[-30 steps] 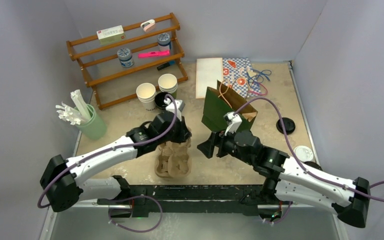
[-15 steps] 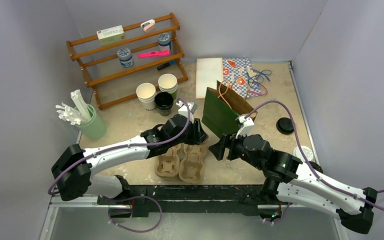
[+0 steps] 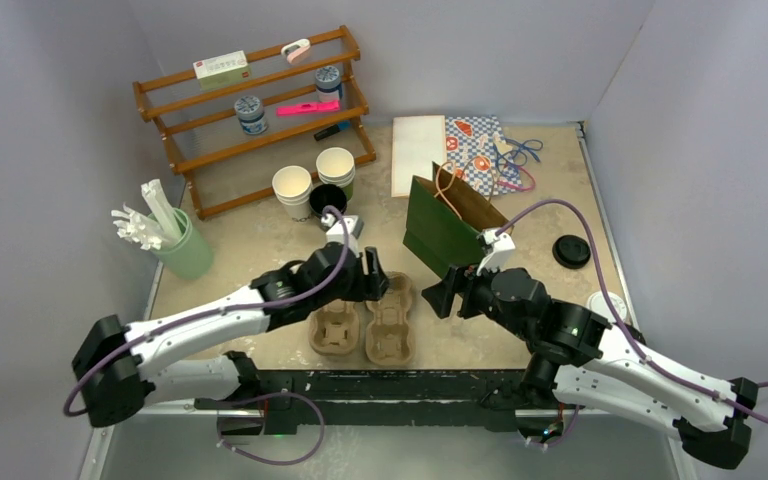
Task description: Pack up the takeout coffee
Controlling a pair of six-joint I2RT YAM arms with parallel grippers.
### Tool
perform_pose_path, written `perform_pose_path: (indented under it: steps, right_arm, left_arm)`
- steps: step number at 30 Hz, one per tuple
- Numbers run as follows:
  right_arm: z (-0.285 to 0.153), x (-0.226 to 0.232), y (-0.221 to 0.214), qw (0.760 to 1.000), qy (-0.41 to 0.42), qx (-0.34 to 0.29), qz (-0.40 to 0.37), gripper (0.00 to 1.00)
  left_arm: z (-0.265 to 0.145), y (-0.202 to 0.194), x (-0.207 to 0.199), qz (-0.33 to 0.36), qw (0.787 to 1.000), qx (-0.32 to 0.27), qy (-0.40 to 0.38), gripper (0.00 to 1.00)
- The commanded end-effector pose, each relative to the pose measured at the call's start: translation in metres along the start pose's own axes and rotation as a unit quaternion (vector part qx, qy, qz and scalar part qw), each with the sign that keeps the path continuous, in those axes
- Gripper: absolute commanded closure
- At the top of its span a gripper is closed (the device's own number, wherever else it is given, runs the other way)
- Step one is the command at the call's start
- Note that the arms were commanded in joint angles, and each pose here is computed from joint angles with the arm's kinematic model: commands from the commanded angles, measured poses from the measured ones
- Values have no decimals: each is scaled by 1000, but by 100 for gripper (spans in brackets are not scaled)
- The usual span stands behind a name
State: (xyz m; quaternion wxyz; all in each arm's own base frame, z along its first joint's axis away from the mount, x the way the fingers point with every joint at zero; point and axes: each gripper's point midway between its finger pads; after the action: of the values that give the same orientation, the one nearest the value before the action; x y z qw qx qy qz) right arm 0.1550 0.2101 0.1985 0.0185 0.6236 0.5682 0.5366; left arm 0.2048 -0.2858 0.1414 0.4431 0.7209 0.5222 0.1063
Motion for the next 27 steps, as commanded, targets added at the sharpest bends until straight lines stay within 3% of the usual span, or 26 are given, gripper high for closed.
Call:
perform_pose_path:
  steps: [1, 10, 20, 27]
  right_arm:
    - [-4, 8, 18, 999, 9, -33, -2, 19]
    - [2, 5, 17, 999, -5, -30, -10, 20]
    - [4, 5, 16, 999, -4, -31, -5, 20]
    - [6, 11, 14, 1000, 0, -20, -9, 20]
  left_arm:
    - [-18, -22, 17, -28, 999, 8, 12, 42]
    - [-16, -64, 38, -47, 998, 38, 25, 48]
    - [-33, -80, 143, -103, 964, 38, 240, 48]
    - [-48, -51, 186, -65, 942, -12, 330, 48]
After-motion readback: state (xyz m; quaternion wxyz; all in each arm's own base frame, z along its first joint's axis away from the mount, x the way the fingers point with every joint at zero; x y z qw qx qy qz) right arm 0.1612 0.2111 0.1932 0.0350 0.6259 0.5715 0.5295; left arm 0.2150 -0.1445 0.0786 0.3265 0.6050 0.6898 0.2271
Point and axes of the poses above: each gripper's point midway between its finger pads, its own z axis out along the fingers, its own x axis along the line the jaws close on, y = z × x, and after that the axes turned 14 degrees about z, right-handed
